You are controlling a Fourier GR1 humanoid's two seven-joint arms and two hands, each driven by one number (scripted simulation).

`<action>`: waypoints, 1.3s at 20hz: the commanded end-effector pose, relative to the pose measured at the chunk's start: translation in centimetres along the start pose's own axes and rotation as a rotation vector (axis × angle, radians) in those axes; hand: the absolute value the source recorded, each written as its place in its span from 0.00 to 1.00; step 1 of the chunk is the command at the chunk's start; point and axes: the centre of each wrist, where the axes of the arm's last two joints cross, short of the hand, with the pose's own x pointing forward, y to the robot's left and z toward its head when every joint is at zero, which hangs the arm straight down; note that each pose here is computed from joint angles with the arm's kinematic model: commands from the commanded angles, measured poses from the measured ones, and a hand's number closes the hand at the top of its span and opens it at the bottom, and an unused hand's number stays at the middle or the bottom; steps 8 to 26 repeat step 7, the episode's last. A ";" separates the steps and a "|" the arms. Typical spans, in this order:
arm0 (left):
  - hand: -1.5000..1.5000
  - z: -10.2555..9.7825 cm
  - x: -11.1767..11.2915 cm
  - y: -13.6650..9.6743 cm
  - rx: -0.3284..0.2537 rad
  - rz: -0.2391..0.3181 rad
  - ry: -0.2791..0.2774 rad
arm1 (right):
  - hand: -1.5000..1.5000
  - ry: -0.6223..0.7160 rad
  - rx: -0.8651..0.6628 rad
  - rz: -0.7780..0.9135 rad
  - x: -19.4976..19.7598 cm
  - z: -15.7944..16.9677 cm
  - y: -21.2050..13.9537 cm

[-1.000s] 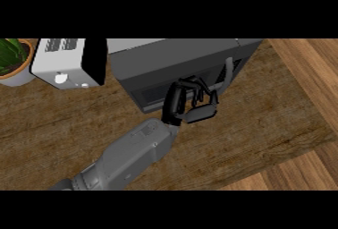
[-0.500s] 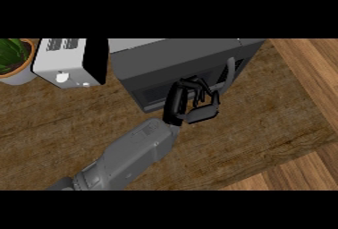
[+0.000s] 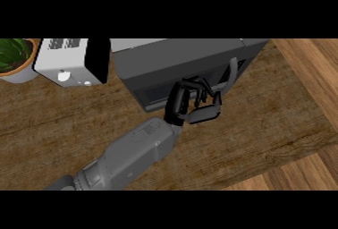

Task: Pick up the milk, place it into the microwave and close the microwave

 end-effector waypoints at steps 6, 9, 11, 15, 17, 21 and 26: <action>1.00 -2.8 1.1 0.6 0.050 -0.017 -0.015 | 0.00 -0.016 0.009 -0.016 0.6 -0.4 -1.3; 1.00 -2.8 1.2 0.4 0.034 -0.021 -0.024 | 0.00 -0.022 0.012 -0.020 0.5 -0.7 -1.3; 1.00 -2.8 1.2 0.4 0.034 -0.021 -0.024 | 0.00 -0.022 0.012 -0.020 0.5 -0.7 -1.3; 1.00 -2.8 1.2 0.4 0.034 -0.021 -0.024 | 0.00 -0.022 0.012 -0.020 0.5 -0.7 -1.3; 1.00 -2.8 1.2 0.4 0.034 -0.021 -0.024 | 0.00 -0.022 0.012 -0.020 0.5 -0.7 -1.3; 1.00 -2.8 1.2 0.4 0.034 -0.021 -0.024 | 0.00 -0.022 0.012 -0.020 0.5 -0.7 -1.3; 1.00 -2.8 1.2 0.4 0.034 -0.021 -0.024 | 0.00 -0.022 0.012 -0.020 0.5 -0.7 -1.3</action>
